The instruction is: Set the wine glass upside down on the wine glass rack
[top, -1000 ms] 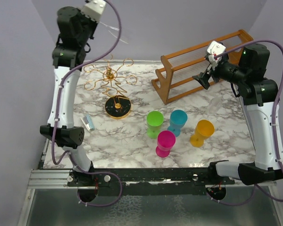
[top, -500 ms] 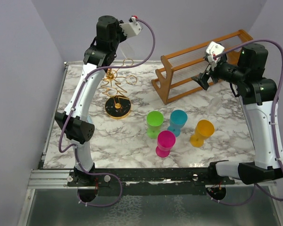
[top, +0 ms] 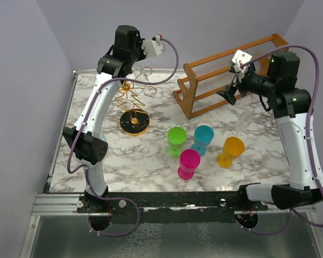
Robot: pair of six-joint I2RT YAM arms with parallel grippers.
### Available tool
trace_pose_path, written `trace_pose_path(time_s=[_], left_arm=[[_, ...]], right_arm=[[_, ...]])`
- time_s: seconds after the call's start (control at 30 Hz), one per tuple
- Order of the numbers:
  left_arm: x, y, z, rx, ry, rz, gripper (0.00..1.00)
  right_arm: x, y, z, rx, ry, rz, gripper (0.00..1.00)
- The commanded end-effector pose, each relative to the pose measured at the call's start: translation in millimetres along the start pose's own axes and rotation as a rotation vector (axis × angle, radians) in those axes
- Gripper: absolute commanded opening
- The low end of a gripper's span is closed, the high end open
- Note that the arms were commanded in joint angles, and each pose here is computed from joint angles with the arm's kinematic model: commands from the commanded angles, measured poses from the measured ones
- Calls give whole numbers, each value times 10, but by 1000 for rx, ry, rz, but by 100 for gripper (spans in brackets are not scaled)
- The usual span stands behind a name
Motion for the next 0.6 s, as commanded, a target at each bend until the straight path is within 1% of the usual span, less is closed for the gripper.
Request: trace_pose_path(time_s=[0.0,0.1,0.23,0.57], left_arm=[[275,70,64,-31,-34,-48,0],[306,43,-7,-35,-80,-42,0],[355,9,-31,-31,-97,-26,0],[533,23,-78,-4,-161,-47,0]], right_arm=[[1,-72,63,-15,15,5,92],[-4,-102,82,-16,17,12,92],[-10,-102,93,-18,25,7,92],[-54,-129,88,-23,38,8,92]])
Point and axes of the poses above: each gripper's point midway between its finger pads, its own x axis back along the fingers, its own z axis along the line the jaws close on, y = z × x, the point moved 6 cm from there along x, back along the fingers, and after that the axes turned 7 degrees about x, right-handed, at the moved point
